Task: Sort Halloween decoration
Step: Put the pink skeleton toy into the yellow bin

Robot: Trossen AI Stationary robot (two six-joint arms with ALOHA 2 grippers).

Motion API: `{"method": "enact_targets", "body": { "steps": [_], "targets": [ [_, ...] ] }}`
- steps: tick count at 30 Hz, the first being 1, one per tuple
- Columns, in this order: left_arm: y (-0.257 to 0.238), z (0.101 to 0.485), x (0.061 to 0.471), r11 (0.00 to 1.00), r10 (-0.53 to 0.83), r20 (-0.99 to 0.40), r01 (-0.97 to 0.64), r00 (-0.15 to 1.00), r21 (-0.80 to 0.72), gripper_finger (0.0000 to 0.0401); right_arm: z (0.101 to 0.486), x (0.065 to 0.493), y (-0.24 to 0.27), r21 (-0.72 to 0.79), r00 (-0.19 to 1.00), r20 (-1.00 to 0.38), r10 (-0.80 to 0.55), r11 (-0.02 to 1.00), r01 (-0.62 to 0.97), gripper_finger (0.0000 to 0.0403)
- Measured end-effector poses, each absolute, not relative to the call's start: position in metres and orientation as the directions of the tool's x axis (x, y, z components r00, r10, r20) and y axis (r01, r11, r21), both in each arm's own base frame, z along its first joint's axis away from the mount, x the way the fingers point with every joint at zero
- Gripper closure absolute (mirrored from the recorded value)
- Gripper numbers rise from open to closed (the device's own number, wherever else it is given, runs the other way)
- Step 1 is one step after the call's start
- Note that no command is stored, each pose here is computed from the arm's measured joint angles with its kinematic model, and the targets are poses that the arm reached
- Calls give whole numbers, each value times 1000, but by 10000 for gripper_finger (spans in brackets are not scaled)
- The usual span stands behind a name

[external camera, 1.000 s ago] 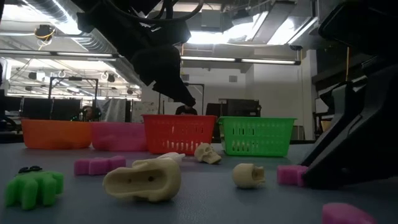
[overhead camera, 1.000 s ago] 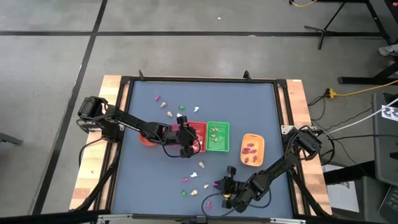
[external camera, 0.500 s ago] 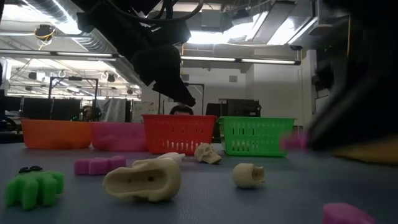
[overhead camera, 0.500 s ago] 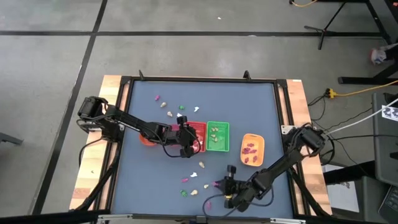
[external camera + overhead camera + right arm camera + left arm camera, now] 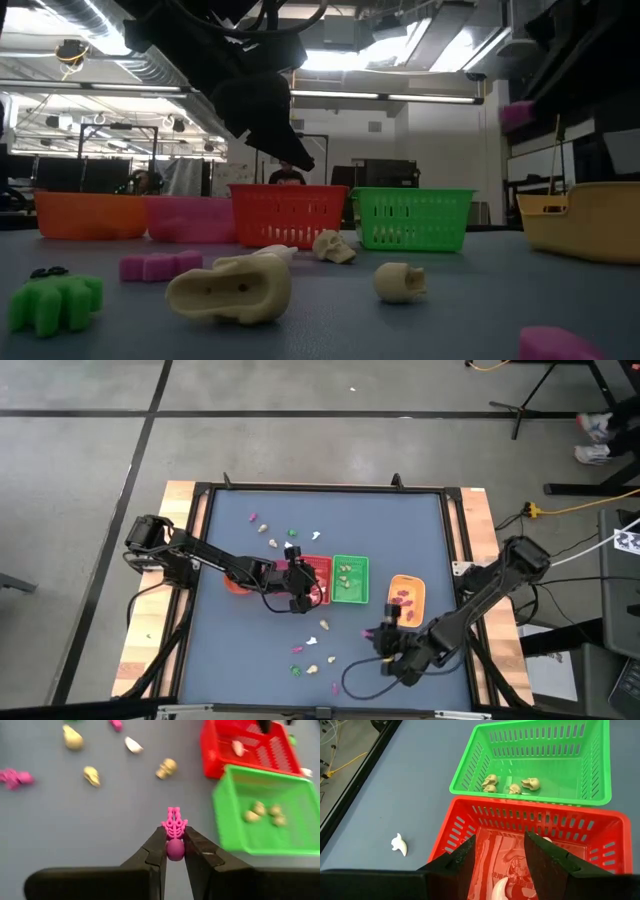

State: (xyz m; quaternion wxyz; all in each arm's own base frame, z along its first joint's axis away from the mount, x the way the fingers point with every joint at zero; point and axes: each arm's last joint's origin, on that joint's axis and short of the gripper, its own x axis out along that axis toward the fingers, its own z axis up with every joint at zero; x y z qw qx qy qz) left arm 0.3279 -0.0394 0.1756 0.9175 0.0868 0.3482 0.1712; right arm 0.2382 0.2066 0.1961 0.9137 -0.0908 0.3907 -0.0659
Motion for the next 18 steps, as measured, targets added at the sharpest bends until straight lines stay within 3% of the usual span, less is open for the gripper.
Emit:
{"method": "enact_targets", "body": {
  "steps": [9, 18],
  "targets": [
    [-39, 176, 328, 926, 375, -609, -254, 699, 279, 249, 220, 209, 178, -355, 580, -760, -294, 935, 9, 349],
    [-40, 176, 328, 926, 374, -609, -253, 699, 279, 249, 220, 188, 161, -458, 396, -831, -390, 884, -91, 349]
  ]
}}
